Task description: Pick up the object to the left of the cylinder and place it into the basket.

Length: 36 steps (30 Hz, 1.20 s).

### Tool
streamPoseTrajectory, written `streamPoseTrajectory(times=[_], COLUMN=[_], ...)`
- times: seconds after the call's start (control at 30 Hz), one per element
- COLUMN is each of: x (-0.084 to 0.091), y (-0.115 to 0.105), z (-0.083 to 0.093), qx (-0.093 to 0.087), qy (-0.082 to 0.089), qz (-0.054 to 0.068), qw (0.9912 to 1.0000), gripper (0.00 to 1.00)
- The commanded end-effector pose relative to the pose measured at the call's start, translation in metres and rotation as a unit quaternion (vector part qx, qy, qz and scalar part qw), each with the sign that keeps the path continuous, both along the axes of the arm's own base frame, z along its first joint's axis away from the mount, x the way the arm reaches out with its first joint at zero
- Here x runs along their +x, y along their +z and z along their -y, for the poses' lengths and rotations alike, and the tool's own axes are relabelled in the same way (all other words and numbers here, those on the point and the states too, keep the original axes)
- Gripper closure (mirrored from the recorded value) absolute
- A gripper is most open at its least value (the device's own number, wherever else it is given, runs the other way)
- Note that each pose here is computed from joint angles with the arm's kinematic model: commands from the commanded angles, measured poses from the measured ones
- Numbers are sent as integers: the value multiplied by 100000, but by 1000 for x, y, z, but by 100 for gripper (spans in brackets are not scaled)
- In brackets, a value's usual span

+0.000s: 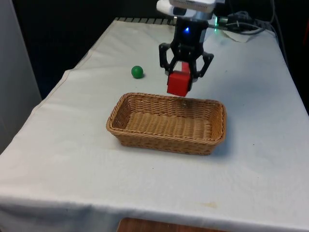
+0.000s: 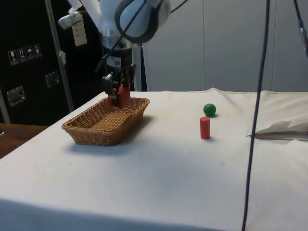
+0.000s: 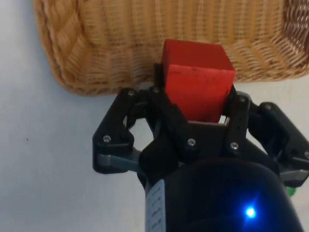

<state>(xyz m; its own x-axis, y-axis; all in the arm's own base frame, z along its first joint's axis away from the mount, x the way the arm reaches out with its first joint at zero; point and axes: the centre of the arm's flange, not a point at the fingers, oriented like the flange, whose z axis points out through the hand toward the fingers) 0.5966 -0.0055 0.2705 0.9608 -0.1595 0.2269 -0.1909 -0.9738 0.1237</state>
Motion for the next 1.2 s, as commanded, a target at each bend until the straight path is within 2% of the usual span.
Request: streamPoseTrajectory(times=[0.0, 0.1, 0.13, 0.23, 0.27, 0.3, 0.47, 0.5, 0.53, 0.67, 0.73, 0.77, 1.13, 1.17], x=[4, 16, 16, 26, 25, 32, 47, 45, 48, 52, 52, 52, 53, 53], y=[-1, -11, -11, -20, -21, -26, -46, -44, -50, -64, -67, -65, -64, -64], z=[1, 6, 6, 9, 10, 12, 20, 21, 22, 29, 30, 31, 31, 31], qx=[468, 29, -518, -201, -804, -312, -232, -857, -207, 118, -299, 183, -105, -103], qy=[122, -33, -229, -187, -377, -290, -507, -733, -580, -812, -973, -840, -931, -915], qz=[327, 475, 266, 439, 234, 436, 311, 91, 229, -82, -384, -106, -123, -75], qw=[99998, 99999, 99998, 99999, 99996, 99998, 99998, 99994, 99998, 99997, 99994, 99996, 99996, 99996], gripper=[99, 99, 99, 99, 99, 99, 99, 99, 99, 99, 99, 99, 99, 96])
